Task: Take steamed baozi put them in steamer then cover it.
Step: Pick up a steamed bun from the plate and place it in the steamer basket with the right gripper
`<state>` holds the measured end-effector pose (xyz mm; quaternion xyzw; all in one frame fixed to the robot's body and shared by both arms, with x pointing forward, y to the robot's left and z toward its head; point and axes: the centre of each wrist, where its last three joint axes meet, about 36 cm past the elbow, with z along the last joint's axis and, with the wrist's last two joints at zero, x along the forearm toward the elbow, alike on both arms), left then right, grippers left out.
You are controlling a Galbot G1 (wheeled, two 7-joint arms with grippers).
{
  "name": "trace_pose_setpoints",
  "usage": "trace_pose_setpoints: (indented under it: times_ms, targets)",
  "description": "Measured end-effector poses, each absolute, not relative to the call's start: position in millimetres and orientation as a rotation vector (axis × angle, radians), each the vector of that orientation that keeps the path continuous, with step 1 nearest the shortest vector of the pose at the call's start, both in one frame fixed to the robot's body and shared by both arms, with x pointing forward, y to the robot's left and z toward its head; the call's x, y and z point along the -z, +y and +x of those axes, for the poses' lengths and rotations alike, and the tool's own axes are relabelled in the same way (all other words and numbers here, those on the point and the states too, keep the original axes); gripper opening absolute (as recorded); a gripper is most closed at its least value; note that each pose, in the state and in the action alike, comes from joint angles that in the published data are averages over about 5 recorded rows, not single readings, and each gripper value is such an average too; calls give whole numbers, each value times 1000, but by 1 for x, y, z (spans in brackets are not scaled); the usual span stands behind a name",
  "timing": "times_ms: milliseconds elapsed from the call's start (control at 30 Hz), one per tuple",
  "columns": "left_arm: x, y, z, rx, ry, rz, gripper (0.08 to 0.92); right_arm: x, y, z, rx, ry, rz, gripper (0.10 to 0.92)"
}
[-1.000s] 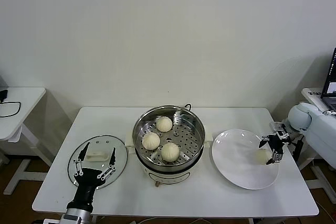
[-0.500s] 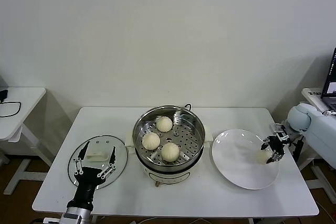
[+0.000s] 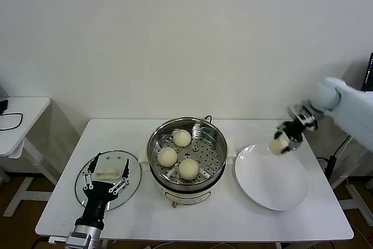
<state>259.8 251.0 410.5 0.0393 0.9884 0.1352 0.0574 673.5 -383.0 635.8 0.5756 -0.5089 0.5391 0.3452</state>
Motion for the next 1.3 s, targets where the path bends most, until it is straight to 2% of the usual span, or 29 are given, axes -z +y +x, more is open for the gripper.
trace_pose_setpoints:
  times_ms: [233,433,800,1300]
  targets:
    - [-409,249,260,-397,2998,126,823,-697,-297,678,-1451,-1330,1628,620]
    - [-408,248,261,-390,2998,127,823,-711,-229,674,-1469,-1279,1709,619]
    - [-409,247,261,-378,2992,118,823,-688,-149,667,-1516,-1152,1730,619]
    - [-408,246,261,-363,2993,102,823,-631,-118,673,-1528,-1079,1699,625]
